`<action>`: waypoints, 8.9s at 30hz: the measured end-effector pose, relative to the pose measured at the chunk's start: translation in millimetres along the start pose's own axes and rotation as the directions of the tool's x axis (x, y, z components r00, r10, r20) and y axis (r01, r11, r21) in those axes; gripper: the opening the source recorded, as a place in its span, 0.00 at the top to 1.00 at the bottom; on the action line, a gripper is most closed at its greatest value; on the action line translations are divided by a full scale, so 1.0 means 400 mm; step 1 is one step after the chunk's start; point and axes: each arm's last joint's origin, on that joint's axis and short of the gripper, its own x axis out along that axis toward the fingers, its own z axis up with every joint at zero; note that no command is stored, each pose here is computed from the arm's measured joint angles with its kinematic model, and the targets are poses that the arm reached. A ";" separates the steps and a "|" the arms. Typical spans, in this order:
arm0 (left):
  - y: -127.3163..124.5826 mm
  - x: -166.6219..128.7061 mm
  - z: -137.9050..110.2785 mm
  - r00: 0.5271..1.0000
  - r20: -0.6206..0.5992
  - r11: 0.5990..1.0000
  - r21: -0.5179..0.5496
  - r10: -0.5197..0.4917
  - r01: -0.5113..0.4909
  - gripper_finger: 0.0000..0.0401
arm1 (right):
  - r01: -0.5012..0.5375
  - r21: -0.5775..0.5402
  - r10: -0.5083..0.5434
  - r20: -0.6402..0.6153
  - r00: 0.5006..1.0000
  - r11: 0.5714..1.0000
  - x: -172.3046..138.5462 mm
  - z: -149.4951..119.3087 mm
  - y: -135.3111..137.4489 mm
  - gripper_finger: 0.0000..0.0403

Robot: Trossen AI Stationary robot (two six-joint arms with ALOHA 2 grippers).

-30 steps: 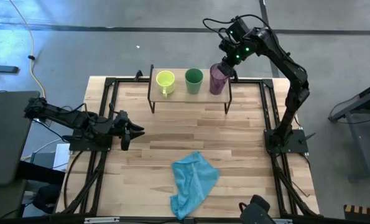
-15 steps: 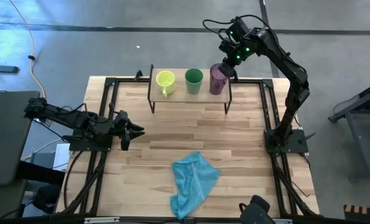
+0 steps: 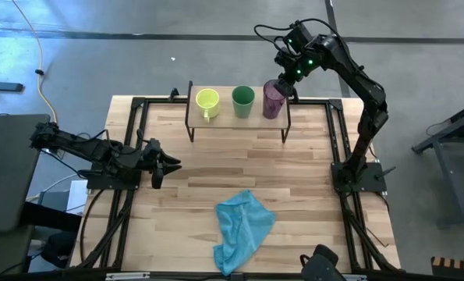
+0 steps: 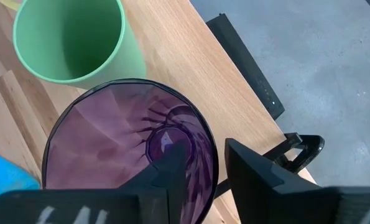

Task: Stack small to large cups/mugs on shelf
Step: Return to Home Position

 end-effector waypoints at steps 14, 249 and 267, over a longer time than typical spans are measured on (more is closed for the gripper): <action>0.000 0.000 0.000 1.000 0.000 1.000 0.000 0.000 0.000 0.74 | -0.005 0.000 0.005 0.001 1.000 1.000 0.000 0.000 0.000 0.73; -0.023 0.035 0.020 0.991 0.121 0.989 -0.146 0.048 -0.030 0.74 | -0.360 -0.302 0.384 0.906 0.180 0.883 0.198 -0.768 0.268 0.73; -0.027 0.034 0.027 0.987 0.153 0.983 -0.181 0.039 -0.011 0.74 | -0.329 -0.307 0.378 0.908 0.179 0.893 0.205 -0.772 0.267 0.73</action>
